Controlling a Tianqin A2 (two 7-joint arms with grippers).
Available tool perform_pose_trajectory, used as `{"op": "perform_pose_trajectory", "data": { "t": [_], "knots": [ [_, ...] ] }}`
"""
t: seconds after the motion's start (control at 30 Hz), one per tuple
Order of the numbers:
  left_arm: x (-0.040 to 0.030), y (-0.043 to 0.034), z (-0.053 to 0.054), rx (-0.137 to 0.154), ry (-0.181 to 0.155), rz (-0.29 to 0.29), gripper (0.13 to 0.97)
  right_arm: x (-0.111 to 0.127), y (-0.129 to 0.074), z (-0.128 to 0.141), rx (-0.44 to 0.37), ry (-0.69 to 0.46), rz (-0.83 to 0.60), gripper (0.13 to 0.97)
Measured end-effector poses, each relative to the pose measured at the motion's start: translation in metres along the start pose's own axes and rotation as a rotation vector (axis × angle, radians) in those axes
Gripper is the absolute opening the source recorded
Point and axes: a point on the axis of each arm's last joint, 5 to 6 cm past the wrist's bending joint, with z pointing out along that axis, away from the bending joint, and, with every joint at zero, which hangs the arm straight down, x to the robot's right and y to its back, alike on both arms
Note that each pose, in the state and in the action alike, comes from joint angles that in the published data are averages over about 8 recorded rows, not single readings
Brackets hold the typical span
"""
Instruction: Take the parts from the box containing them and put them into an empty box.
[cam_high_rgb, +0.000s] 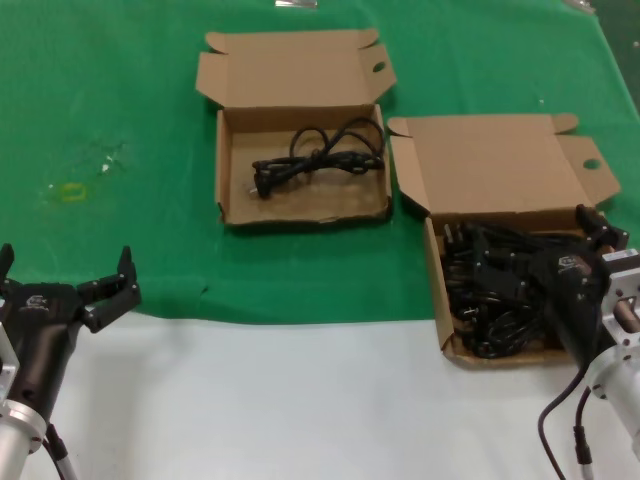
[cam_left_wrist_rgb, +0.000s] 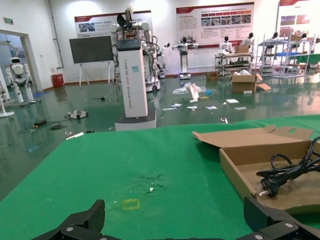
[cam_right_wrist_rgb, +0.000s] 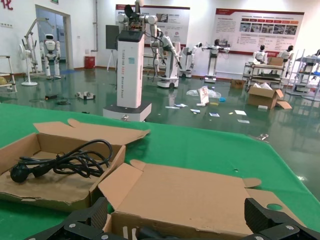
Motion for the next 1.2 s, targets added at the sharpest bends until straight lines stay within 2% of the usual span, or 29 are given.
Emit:
{"op": "perform_pose_trajectory", "data": {
  "t": [1.2],
  "knots": [
    [0.0, 0.0, 0.0, 0.0, 0.0, 0.0, 0.966, 0.0, 0.0, 0.0, 0.0, 0.0, 0.0, 0.966]
  ]
}}
